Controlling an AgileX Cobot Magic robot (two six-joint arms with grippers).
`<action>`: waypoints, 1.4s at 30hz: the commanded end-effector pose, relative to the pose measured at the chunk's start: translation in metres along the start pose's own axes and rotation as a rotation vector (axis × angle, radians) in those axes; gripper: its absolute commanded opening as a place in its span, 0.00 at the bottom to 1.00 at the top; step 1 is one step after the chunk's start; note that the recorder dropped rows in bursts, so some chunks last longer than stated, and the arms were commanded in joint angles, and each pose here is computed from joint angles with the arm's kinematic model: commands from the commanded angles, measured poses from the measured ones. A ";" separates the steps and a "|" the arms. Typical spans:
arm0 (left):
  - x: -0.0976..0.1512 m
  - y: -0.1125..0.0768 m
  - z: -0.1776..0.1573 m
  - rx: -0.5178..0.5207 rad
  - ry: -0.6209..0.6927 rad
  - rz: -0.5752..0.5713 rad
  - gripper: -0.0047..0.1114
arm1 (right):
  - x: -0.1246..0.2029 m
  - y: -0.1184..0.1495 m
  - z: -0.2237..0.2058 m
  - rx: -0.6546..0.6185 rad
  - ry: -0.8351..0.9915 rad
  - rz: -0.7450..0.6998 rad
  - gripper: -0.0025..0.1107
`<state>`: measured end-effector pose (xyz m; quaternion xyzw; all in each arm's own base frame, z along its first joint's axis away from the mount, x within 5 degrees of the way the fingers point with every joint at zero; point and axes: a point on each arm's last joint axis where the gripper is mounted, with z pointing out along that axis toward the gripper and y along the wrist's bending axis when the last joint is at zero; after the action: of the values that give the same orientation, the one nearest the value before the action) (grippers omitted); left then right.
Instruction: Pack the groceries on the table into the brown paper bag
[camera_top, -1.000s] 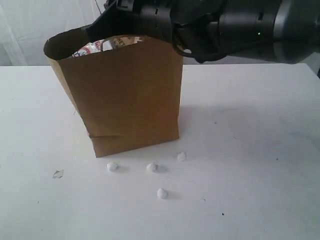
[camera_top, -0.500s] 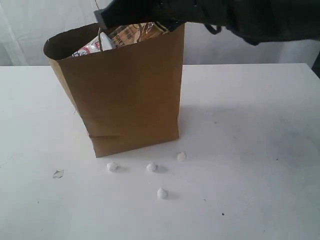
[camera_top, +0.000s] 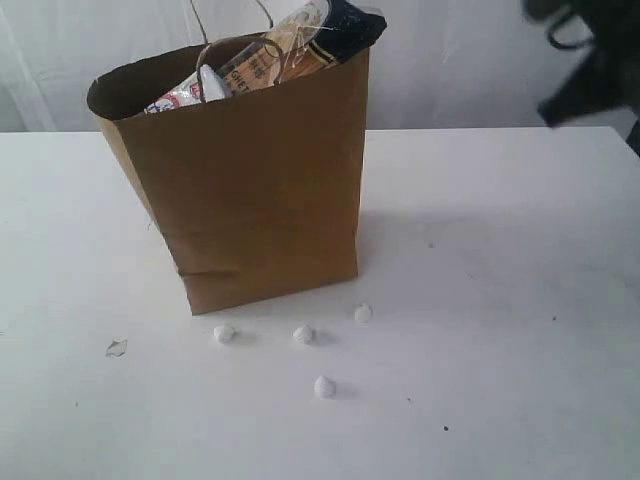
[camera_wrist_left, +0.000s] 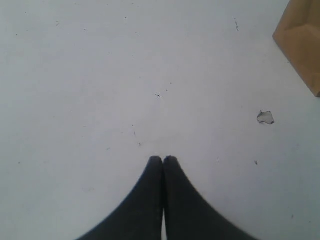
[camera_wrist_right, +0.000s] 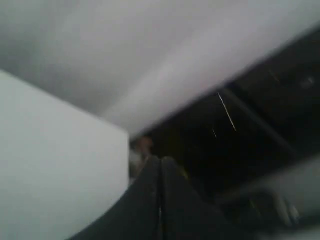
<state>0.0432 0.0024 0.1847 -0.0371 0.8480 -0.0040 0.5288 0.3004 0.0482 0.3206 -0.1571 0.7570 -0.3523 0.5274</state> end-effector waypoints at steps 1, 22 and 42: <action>0.002 0.000 0.001 0.006 0.006 -0.010 0.04 | 0.075 -0.009 0.020 0.073 0.383 0.009 0.02; 0.002 0.000 0.001 0.006 0.006 -0.010 0.04 | 0.105 -0.030 0.024 -0.951 0.272 1.012 0.02; 0.002 0.000 0.001 0.006 0.006 -0.010 0.04 | 0.117 0.050 0.025 -0.589 1.051 0.082 0.02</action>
<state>0.0432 0.0024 0.1846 -0.0371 0.8482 -0.0040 0.5284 0.2914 0.0241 0.1901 -0.1787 0.9797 -0.0002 0.0908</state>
